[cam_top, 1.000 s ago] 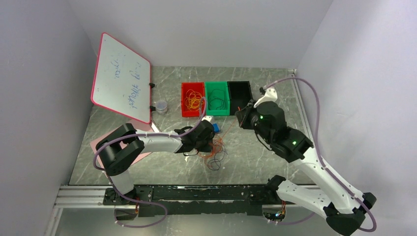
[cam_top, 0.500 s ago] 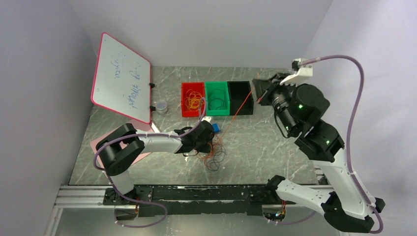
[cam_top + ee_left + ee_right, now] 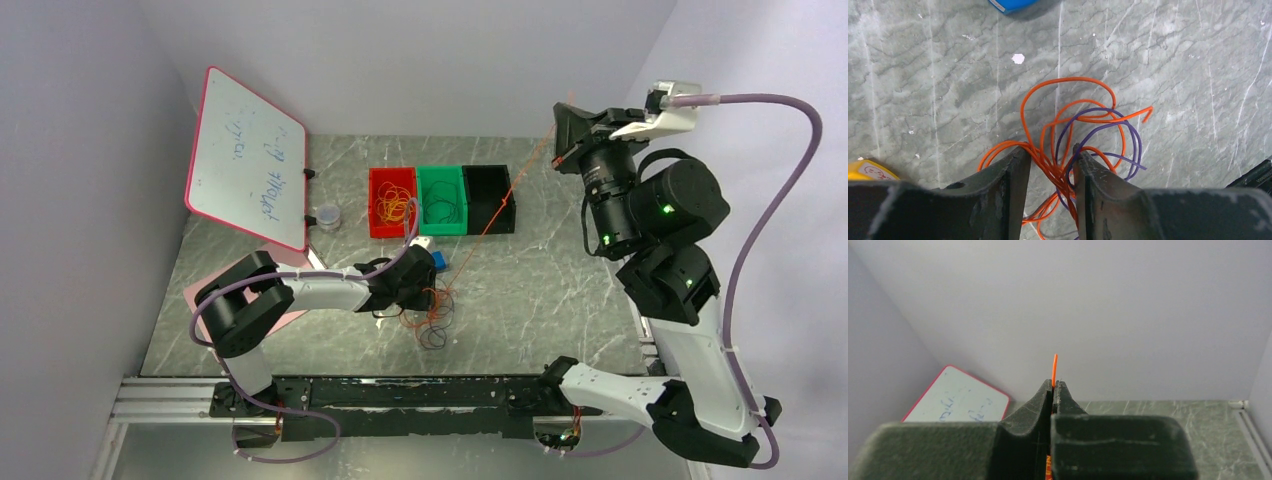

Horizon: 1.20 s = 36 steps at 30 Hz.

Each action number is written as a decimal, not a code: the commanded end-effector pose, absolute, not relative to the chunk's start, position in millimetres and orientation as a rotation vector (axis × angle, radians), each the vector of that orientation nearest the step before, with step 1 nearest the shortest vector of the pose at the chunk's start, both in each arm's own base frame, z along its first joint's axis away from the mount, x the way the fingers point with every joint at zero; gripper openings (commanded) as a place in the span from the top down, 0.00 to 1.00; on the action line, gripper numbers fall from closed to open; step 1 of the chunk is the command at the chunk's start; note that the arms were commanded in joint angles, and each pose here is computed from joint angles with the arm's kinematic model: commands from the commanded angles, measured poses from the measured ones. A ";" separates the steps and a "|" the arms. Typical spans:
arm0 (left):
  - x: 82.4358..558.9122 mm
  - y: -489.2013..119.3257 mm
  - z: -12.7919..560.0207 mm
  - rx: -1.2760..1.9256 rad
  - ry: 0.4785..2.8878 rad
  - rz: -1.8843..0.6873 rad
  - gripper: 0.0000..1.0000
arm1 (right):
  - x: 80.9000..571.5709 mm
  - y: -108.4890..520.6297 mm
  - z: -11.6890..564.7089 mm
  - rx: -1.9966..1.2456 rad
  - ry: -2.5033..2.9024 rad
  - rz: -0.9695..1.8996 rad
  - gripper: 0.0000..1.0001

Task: Untangle the cables

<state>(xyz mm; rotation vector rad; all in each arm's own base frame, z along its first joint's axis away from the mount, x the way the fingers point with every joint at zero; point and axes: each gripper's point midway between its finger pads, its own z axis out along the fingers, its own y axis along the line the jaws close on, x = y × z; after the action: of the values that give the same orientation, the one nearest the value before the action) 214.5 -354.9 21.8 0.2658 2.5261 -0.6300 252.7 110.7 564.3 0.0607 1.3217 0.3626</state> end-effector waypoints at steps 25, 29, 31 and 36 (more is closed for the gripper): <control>211.2 -335.3 12.1 0.276 2.537 -0.525 0.53 | 190.8 42.1 726.8 0.156 0.826 0.310 1.00; 211.9 -333.6 12.0 0.273 2.535 -0.514 0.52 | 181.5 33.6 737.8 0.174 0.775 0.311 1.00; 211.5 -332.7 11.6 0.270 2.536 -0.513 0.52 | 176.9 30.2 744.6 0.180 0.752 0.316 1.00; 211.4 -335.0 17.0 0.272 2.515 -0.547 0.51 | 176.1 32.7 747.9 0.171 0.749 0.330 1.00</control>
<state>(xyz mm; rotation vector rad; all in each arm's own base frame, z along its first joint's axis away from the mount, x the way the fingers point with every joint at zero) 217.1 -350.1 23.1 0.2513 2.5097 -0.6065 187.4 39.2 736.0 0.1659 0.7996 0.3152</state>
